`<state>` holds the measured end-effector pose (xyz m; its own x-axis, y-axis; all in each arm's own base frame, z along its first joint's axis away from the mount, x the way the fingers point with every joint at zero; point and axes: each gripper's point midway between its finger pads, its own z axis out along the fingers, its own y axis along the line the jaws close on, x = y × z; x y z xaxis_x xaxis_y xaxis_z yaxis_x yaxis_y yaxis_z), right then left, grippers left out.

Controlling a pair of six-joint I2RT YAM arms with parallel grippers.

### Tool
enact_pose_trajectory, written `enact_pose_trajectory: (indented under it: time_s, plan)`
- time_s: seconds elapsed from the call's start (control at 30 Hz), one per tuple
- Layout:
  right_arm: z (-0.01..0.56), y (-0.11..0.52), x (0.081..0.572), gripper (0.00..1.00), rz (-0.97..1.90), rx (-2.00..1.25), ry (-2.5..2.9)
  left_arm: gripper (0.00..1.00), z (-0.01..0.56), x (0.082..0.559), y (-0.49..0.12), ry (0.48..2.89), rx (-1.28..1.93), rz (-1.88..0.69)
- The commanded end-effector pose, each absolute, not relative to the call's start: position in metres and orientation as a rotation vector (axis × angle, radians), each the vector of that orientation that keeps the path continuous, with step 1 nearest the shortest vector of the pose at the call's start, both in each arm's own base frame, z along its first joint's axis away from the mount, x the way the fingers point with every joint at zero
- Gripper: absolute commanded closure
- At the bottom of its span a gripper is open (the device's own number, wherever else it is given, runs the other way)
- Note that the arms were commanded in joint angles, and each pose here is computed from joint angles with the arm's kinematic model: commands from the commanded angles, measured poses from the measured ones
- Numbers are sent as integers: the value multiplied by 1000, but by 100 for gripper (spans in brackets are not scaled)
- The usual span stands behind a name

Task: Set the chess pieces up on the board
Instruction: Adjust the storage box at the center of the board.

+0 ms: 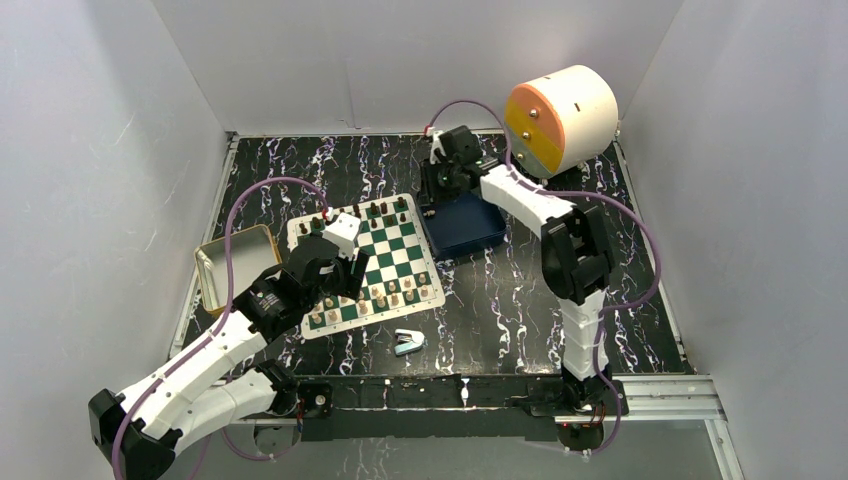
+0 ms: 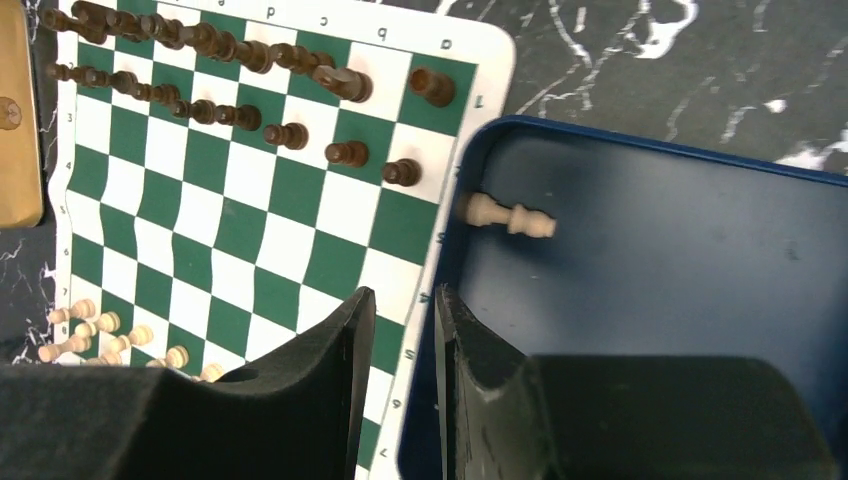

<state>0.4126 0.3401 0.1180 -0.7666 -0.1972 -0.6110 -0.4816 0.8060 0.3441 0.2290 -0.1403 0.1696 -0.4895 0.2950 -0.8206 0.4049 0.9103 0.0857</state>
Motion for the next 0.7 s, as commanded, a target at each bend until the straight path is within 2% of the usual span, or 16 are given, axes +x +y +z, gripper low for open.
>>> enact_pose_trajectory:
  time_s: [0.0,0.17,0.57,0.67]
  plan:
    - [168,325,430,63,781,-653,2209,36,169,229,-137,2117,487,-126]
    - [156,308,440,65,603,-895,2092,38,164,231,-136,2151,447,-109]
    - [94,228,465,70,114,-817,2292,41,141,233,-107,2301,181,67]
    - [85,208,461,71,54,-768,2325,44,128,233,-93,2375,93,87]
